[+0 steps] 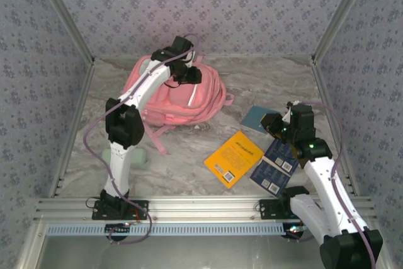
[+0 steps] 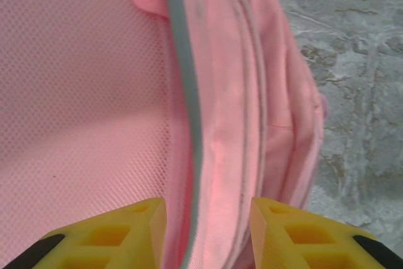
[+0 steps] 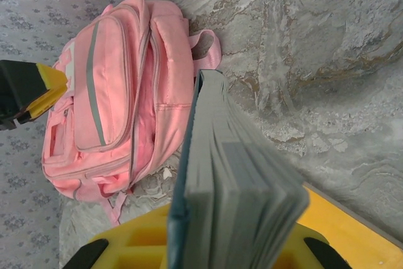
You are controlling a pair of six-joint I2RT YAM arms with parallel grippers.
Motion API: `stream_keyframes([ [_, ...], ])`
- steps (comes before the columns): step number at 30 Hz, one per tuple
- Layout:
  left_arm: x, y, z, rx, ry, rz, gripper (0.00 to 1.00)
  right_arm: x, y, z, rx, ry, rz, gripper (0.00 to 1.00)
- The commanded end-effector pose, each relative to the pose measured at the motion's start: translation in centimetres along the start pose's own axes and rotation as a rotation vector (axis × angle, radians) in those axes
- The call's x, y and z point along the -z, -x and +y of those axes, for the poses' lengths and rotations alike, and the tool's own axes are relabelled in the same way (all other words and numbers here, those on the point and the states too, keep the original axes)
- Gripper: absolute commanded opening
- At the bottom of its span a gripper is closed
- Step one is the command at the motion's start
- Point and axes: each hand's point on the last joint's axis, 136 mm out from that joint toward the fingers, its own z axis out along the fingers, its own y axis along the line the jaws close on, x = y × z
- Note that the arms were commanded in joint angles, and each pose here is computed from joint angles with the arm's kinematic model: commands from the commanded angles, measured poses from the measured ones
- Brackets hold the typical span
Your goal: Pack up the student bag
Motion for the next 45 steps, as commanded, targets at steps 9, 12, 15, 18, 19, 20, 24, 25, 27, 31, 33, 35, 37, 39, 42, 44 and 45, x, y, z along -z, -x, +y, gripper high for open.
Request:
stream_keyframes([
  [9,-4.0,-0.9,-0.7,0.016,-0.071,0.086,0.32,-1.1,-0.4,0.0,-0.034,0.069,0.037,0.00],
  [12,-4.2,-0.6,-1.0,0.012,-0.088,0.077,0.17,-1.6,-0.8,-0.2,-0.045,0.076,0.057,0.00],
  [15,-3.6,-0.2,-1.8,0.012,-0.133,0.068,0.00,-2.0,-1.2,-0.5,-0.063,0.078,0.068,0.00],
  [18,-1.6,0.6,-2.6,-0.015,-0.159,0.037,0.00,-1.8,-1.1,-0.4,-0.056,0.080,0.066,0.00],
  [19,-0.4,1.0,-2.9,-0.031,-0.164,0.017,0.00,-1.7,-1.0,-0.3,-0.049,0.081,0.063,0.00],
  [20,0.7,1.3,-3.2,-0.045,-0.171,0.002,0.00,-1.5,-0.9,-0.2,-0.041,0.079,0.059,0.00],
  [24,5.4,2.0,-4.1,-0.095,-0.217,-0.037,0.00,-0.6,-0.1,0.7,0.001,0.083,0.035,0.00],
  [25,6.6,2.0,-4.5,-0.121,-0.246,-0.042,0.00,-0.4,0.2,1.0,0.008,0.089,0.029,0.00],
  [27,9.3,1.9,-4.9,-0.154,-0.287,-0.060,0.00,-0.1,0.8,1.8,0.024,0.105,0.018,0.00],
  [31,14.1,2.3,-5.7,-0.195,-0.369,-0.138,0.00,0.6,1.9,3.9,0.053,0.159,0.007,0.00],
  [33,16.4,2.4,-6.3,-0.211,-0.419,-0.172,0.00,0.7,2.4,5.3,0.075,0.209,0.005,0.00],
  [35,18.3,2.3,-7.0,-0.233,-0.480,-0.193,0.00,0.7,3.2,6.7,0.089,0.262,-0.009,0.00],
  [37,20.0,2.0,-8.2,-0.263,-0.568,-0.200,0.00,0.4,3.3,8.2,0.075,0.330,0.018,0.00],
  [39,21.1,1.7,-9.1,-0.279,-0.666,-0.193,0.00,-0.3,3.4,9.6,0.050,0.395,0.047,0.00],
  [42,22.5,1.2,-10.4,-0.270,-0.854,-0.175,0.00,-1.7,3.1,10.7,0.045,0.414,0.085,0.00],
  [44,22.4,0.7,-10.6,-0.274,-0.903,-0.169,0.00,-2.5,2.8,11.3,0.055,0.420,0.103,0.00],
  [45,22.4,0.5,-10.7,-0.275,-0.922,-0.165,0.00,-2.8,2.6,11.6,0.065,0.424,0.112,0.00],
])
